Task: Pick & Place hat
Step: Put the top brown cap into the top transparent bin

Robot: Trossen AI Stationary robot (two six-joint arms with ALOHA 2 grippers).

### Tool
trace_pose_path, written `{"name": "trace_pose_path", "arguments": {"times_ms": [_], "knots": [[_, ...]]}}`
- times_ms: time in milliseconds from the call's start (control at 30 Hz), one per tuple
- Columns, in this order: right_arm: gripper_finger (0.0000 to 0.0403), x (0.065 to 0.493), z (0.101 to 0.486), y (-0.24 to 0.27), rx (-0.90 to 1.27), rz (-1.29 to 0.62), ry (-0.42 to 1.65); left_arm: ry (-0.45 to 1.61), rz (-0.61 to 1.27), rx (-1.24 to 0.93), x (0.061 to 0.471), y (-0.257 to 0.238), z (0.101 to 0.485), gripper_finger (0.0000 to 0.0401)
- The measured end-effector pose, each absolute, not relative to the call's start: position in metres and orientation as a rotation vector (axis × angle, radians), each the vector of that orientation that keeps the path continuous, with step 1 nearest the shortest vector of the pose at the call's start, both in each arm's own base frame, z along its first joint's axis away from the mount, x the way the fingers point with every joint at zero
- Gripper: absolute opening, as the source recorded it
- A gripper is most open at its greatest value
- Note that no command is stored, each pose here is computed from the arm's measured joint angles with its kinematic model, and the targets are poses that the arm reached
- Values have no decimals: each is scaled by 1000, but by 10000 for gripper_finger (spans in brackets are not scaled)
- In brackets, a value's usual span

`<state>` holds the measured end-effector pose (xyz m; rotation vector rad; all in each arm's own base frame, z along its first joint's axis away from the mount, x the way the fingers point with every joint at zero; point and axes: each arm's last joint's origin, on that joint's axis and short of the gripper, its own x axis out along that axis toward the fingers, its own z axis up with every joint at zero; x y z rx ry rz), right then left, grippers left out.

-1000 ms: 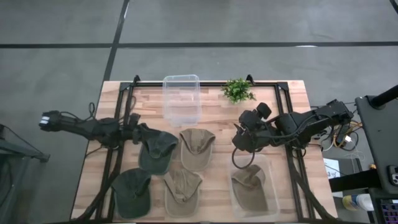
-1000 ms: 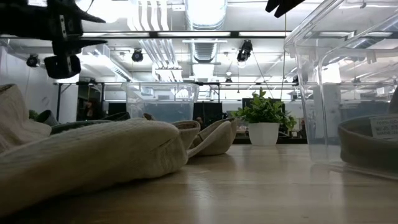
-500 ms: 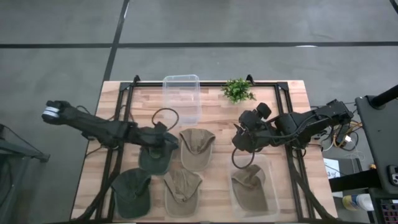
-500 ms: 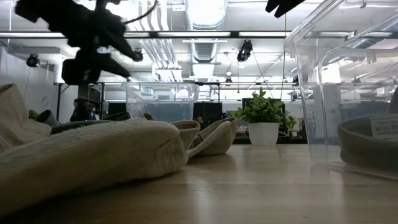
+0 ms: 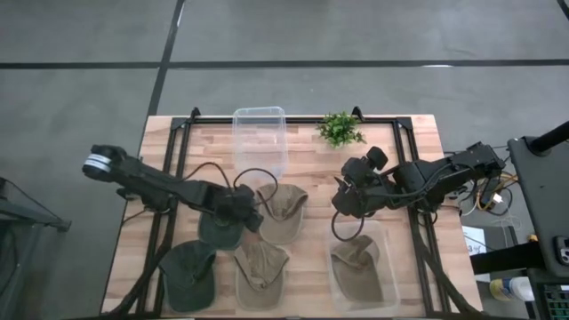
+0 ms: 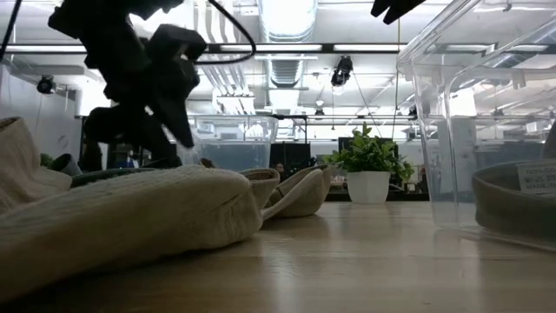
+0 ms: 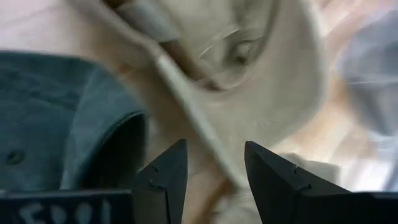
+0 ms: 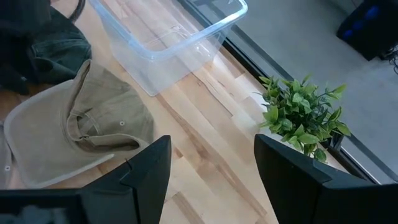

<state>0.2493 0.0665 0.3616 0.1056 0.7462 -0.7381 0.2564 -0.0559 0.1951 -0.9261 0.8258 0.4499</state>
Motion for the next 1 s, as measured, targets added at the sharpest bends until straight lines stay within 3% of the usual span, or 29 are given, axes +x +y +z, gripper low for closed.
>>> {"name": "trace_pose_path", "arguments": {"times_ms": [433,1000], "knots": [[224,249,361,67,111,-734,751,889,497,-897,262,-57,177,151],[224,249,361,67,110,-734,751,852,474,-958,263,-54,184,151]]}}
